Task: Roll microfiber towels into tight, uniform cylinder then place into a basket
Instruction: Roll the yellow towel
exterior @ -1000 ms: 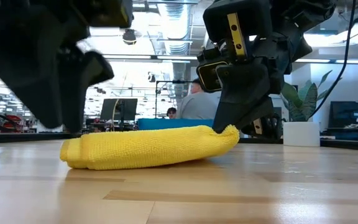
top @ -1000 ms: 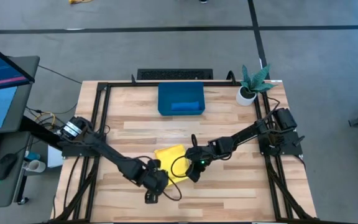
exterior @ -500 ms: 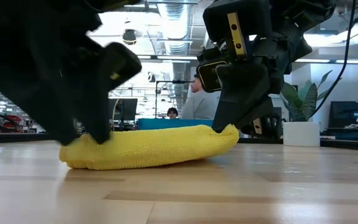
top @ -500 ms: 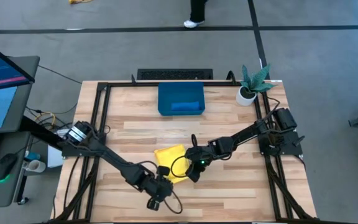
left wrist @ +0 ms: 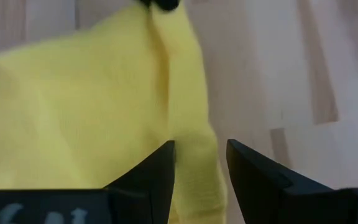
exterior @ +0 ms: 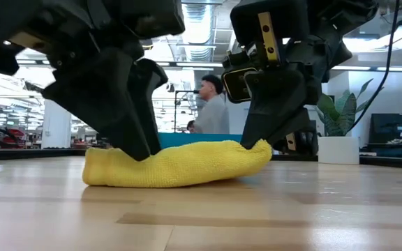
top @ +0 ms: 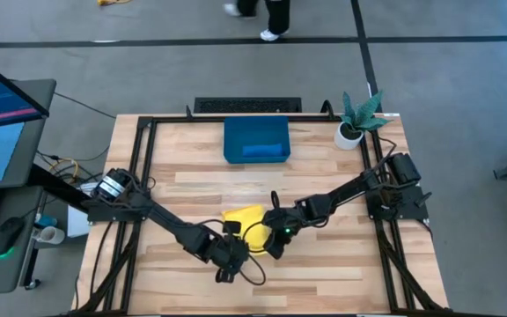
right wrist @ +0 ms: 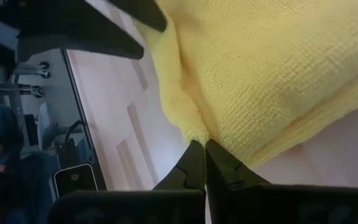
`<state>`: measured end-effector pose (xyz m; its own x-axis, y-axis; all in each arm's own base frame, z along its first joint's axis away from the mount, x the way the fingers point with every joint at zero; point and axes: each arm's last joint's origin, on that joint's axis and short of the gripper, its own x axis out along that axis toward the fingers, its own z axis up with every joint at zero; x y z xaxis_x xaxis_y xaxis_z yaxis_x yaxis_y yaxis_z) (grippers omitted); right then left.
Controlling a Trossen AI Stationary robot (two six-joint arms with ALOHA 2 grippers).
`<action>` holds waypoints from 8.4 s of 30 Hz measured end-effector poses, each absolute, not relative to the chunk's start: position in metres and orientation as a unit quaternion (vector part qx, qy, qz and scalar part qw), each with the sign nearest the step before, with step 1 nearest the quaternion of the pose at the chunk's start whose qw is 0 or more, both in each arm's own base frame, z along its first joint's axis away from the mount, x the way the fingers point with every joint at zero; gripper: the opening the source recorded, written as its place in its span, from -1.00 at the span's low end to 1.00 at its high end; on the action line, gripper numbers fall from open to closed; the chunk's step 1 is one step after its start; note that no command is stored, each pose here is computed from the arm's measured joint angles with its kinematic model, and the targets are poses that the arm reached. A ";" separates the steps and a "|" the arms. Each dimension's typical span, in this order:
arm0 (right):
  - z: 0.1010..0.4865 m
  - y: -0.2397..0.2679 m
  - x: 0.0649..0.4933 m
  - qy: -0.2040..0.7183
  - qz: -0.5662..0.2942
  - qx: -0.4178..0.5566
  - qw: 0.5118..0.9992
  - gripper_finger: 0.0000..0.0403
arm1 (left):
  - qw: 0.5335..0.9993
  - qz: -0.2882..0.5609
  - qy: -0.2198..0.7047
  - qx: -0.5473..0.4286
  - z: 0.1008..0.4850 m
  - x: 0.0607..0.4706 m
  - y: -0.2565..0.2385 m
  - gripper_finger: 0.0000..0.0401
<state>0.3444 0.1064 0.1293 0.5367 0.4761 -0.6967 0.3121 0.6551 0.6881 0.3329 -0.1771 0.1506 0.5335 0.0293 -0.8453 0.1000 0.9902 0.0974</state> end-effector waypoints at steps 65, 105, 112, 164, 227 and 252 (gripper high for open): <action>0.129 0.107 0.344 0.484 0.062 0.417 0.767 -0.80 | 0.855 -0.015 0.518 0.025 0.136 0.330 -0.147 -0.31; 0.216 0.149 0.283 0.384 0.122 0.047 0.914 -0.44 | 0.850 0.041 0.523 -0.038 0.127 0.331 -0.146 -0.49; 0.186 0.178 0.291 0.360 0.156 -0.051 0.918 -0.44 | 0.850 0.054 0.521 -0.059 0.127 0.331 -0.146 -0.49; 0.117 0.129 0.329 0.455 -0.020 0.146 0.878 -0.44 | 0.867 0.058 0.494 0.024 0.155 0.308 -0.166 -0.49; 0.117 0.130 0.329 0.452 -0.021 0.148 0.879 -0.44 | 0.896 0.016 0.428 0.116 0.149 0.317 -0.162 -0.14; 0.117 0.130 0.329 0.452 -0.021 0.148 0.879 -0.44 | 0.877 0.066 0.451 0.155 0.145 0.301 -0.158 -0.14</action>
<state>0.3294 0.1295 0.1165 0.5899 0.0967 -0.8017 0.1704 0.9555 0.2407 0.3010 -0.1577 0.1448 0.5854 0.2552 -0.7695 0.0250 0.9430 0.3318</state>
